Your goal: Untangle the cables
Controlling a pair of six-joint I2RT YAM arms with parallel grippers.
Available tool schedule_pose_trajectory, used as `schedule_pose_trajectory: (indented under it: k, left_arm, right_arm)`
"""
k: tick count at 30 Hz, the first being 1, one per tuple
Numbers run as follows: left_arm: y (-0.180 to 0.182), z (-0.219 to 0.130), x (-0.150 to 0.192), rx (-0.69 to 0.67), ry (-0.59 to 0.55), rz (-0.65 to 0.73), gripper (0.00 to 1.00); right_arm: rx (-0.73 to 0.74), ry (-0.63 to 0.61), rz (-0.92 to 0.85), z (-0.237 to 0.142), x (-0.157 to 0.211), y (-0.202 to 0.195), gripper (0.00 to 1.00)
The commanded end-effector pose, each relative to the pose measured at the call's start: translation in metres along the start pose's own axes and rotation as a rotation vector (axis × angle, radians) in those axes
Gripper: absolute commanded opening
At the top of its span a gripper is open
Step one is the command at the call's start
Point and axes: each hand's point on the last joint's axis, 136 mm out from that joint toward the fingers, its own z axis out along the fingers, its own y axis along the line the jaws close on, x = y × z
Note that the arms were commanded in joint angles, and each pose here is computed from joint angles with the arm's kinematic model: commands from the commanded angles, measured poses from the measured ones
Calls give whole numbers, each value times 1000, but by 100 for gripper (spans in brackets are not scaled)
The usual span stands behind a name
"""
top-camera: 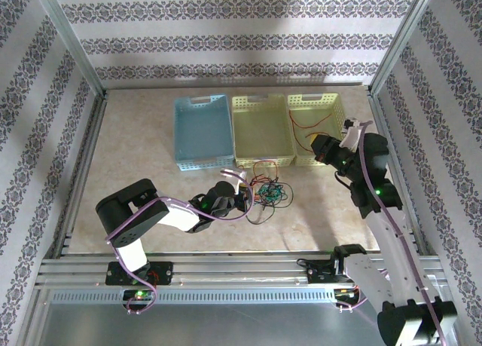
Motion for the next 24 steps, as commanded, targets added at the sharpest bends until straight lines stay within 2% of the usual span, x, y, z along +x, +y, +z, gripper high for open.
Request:
schedule_pose_trajectory:
  k: [1,3,6,17,24]
  left_arm:
    - [-9,0,-13,31,-18,-6,0]
    - [-10,1,-13,36,-14,-5,0]
    - [-11,2,-13,42,-12,-3,0]
    - [-14,3,-13,49,-4,3,0]
    - [-17,1,-15,63,-2,14,0]
  right_arm:
    - [51,134,7,13,41,-16,23]
    - [75,225,-22,23,70,-21,36]
    - [97,336,-42,37,102,-25,44]
    - [223,510,-63,79,146,-67,45]
    - [186,582,-73,87,164,-63,45]
